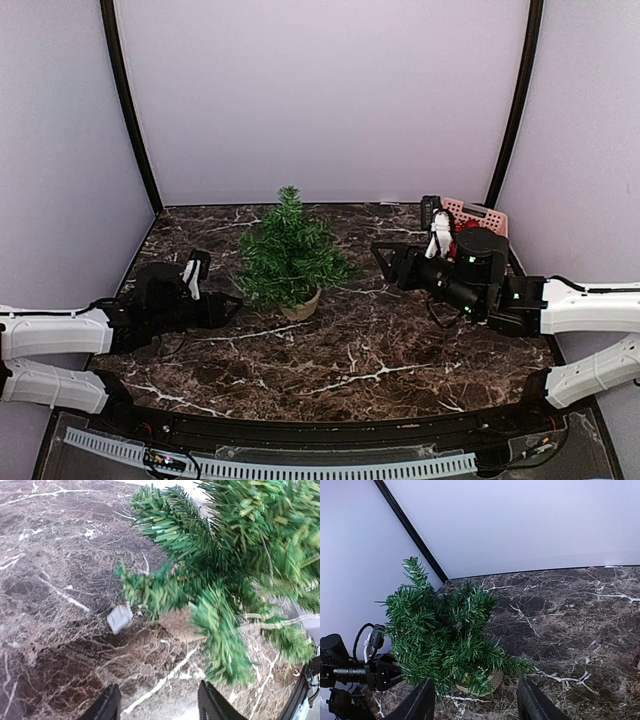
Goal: Decorate the small christmas tree
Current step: Wrap the light string in the gap of the branches.
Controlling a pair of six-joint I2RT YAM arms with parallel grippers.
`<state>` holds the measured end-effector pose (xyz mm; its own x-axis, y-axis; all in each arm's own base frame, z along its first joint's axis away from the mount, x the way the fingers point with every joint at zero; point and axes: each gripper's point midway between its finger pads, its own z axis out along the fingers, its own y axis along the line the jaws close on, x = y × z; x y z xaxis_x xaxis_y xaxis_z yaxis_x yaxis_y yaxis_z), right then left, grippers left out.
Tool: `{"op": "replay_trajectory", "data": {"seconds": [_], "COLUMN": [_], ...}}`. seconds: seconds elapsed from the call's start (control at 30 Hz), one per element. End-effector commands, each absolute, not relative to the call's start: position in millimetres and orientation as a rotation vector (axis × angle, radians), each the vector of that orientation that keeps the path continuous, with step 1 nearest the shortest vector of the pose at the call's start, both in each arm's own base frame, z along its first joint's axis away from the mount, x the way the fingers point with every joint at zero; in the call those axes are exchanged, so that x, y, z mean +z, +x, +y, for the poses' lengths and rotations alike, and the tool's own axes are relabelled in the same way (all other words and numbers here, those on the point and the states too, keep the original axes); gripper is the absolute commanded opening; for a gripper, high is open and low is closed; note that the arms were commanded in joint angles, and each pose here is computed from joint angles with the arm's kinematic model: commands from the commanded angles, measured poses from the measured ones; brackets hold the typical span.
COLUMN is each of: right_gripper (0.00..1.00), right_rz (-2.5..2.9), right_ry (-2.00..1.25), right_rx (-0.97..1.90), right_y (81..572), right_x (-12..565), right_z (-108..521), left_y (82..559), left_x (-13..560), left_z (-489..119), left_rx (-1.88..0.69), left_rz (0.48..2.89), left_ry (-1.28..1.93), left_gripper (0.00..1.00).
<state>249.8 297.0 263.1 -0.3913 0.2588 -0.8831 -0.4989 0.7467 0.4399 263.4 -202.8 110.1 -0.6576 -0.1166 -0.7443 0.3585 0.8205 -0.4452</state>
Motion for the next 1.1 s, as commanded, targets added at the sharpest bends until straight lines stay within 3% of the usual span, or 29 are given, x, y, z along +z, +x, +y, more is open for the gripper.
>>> {"op": "replay_trajectory", "data": {"seconds": [0.0, 0.13, 0.5, 1.07], "right_gripper": [0.58, 0.58, 0.61, 0.62], "right_rz": [1.729, 1.721, 1.733, 1.745], "right_ry": [-0.138, -0.118, -0.077, -0.077], "right_rx": [0.860, 0.869, 0.868, 0.844], "right_y": [248, 247, 250, 259], "right_x": [284, 285, 289, 294], "right_z": [292, 288, 286, 293], "left_y": [251, 251, 303, 378], "left_x": [108, 106, 109, 94], "left_z": [-192, -178, -146, -183], "left_rx": [-0.763, -0.761, -0.854, -1.105], "left_rz": [2.162, 2.190, 2.230, 2.306], "left_ry": [0.132, 0.018, -0.264, -0.067], "left_gripper": [0.58, 0.60, 0.51, 0.51]}}
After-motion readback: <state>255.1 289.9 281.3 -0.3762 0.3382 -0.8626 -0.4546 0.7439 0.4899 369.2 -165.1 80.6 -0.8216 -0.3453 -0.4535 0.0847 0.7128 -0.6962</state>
